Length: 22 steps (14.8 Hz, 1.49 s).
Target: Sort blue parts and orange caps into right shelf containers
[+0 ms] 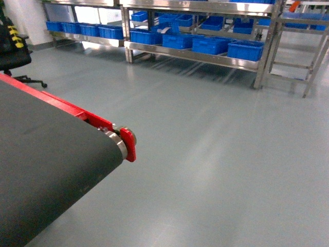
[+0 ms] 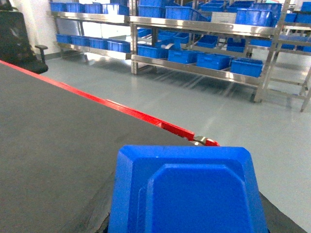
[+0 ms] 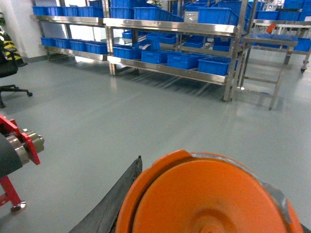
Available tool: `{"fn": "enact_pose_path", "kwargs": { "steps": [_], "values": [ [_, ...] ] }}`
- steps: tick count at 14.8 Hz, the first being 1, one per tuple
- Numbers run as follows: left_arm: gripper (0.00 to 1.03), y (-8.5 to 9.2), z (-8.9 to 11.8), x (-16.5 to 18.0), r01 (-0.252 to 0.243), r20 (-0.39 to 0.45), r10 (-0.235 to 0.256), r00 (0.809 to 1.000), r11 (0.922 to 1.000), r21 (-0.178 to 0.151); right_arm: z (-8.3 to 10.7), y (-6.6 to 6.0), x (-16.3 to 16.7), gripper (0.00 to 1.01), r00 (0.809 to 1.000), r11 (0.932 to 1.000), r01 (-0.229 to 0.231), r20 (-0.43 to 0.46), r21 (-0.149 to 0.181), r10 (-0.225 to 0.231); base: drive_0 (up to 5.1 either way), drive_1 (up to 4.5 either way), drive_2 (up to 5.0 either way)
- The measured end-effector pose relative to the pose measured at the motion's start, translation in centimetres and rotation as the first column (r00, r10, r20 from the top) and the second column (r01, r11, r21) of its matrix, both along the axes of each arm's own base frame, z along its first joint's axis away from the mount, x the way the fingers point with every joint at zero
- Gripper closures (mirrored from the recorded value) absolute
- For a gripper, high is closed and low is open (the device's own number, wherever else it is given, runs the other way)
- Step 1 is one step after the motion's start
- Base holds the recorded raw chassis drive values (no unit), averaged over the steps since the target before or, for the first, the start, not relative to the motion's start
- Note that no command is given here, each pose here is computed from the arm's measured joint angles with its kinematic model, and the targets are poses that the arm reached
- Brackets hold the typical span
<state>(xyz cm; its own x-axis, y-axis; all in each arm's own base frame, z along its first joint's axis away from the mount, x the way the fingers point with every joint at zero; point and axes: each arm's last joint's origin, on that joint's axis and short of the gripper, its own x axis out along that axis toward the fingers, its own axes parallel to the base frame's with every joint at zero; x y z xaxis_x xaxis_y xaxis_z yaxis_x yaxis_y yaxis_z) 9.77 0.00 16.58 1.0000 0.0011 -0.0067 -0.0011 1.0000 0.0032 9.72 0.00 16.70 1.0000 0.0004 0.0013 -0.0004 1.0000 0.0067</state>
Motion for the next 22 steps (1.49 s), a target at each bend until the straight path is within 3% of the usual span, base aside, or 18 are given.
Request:
{"fn": "enact_pose_path", "kwargs": {
  "steps": [22],
  "values": [
    [0.61,0.00,0.00,0.00,0.000,0.000,0.000,1.000,1.0000,0.000,0.00,0.00,0.00,0.58,1.000,1.0000,0.000,0.000,0.000,0.000,-1.6,-1.61,-1.6]
  ]
}}
